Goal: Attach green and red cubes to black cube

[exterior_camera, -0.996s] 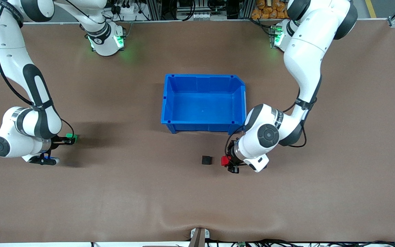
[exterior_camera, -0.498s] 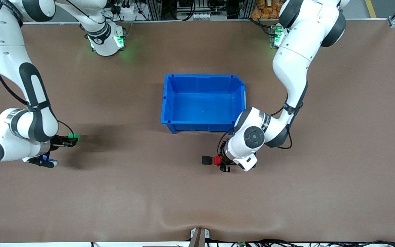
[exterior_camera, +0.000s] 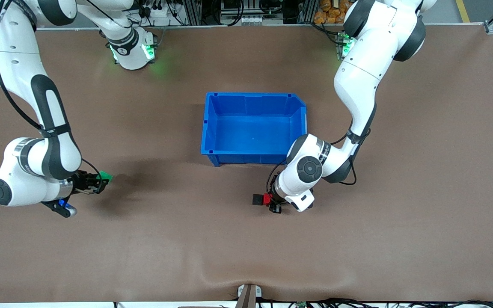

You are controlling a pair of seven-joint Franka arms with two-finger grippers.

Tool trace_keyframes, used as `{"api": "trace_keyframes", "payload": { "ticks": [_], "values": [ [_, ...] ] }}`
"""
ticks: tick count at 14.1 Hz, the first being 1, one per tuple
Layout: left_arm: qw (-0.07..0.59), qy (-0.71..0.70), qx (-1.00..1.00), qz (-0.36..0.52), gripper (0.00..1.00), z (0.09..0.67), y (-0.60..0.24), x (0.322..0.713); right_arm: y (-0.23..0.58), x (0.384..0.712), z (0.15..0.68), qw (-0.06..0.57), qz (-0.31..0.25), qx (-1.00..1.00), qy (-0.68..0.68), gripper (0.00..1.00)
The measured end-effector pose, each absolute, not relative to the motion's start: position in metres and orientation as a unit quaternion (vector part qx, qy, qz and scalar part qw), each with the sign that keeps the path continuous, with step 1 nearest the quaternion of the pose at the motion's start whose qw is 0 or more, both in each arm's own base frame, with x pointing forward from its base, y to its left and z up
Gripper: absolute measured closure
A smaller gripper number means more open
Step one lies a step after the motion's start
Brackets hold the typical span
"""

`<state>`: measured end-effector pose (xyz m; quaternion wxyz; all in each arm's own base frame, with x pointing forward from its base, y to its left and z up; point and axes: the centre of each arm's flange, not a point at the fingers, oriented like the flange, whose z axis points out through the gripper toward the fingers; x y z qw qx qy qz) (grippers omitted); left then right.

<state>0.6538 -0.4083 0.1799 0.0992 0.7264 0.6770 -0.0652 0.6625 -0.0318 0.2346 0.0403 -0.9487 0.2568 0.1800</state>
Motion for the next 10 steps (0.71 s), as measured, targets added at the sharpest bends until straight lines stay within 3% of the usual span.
{"api": "trace_keyframes", "payload": {
  "ticks": [5, 6, 10],
  "values": [
    [0.109, 0.678, 0.725, -0.061, 0.60, 0.179, -0.408, 0.656, 0.011, 0.671, 0.246, 0.039, 0.176, -0.928, 0.325, 0.60],
    [0.110, 0.678, 0.725, -0.060, 0.56, 0.179, -0.408, 0.656, 0.021, 0.672, 0.246, 0.036, 0.176, -0.924, 0.337, 0.60],
    [0.106, 0.673, 0.730, -0.048, 0.17, 0.177, -0.412, 0.654, 0.063, 0.672, 0.248, 0.055, 0.186, -0.903, 0.384, 0.60]
  ]
}}
